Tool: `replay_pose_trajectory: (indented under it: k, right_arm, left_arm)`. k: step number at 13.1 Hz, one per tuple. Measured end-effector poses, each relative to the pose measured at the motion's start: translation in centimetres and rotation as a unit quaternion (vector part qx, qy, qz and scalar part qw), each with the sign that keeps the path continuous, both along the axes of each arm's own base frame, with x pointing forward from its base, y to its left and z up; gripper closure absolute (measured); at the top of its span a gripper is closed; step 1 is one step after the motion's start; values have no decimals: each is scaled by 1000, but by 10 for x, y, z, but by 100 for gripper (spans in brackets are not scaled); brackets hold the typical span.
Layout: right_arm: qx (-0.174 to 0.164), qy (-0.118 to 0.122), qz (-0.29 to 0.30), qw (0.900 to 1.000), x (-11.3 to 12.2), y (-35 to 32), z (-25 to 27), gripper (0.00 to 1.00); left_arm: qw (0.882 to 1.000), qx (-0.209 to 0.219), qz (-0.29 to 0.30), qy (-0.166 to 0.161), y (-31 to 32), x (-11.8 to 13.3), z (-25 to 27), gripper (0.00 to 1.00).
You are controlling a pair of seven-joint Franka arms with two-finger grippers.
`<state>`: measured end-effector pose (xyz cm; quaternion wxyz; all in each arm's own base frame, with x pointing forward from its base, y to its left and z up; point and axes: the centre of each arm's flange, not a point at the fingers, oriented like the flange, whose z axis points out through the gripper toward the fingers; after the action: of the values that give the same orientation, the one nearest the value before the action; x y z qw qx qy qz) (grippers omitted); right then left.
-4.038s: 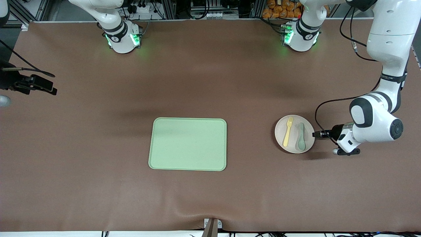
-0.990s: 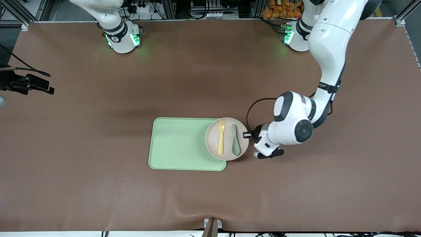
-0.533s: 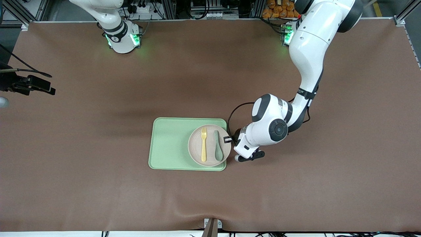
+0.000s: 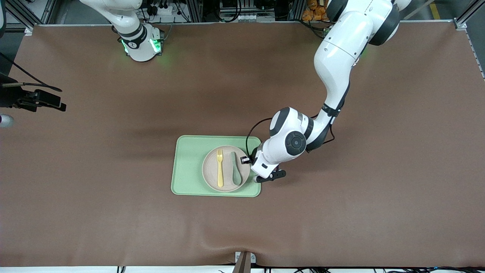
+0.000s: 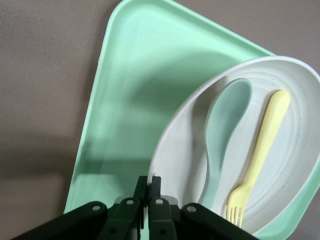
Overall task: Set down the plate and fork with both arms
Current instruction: 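Carry the plate with the left gripper onto the green tray, then open the left gripper to release the plate while the right gripper approaches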
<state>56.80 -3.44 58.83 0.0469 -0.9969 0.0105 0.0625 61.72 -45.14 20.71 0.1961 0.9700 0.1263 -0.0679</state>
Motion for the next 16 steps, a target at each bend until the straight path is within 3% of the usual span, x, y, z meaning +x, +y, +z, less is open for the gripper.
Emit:
replay_pose_trajectory:
  k: [7,12,14,16]
  right_arm:
    - [-1,-4,39,999,8,65,-3,0]
    - [-8,7,14,1000,13,117,-16,0]
    - [-5,-15,21,1000,22,129,-21,0]
    - [-4,-19,31,999,28,153,-33,0]
  left_arm:
    - [1000,6,4,3,3,0,-18,96]
    - [1000,10,0,2,3,-1,-21,96]
    - [1000,10,-1,2,3,-1,-21,78]
    - [1000,7,-1,-2,2,1,-17,54]
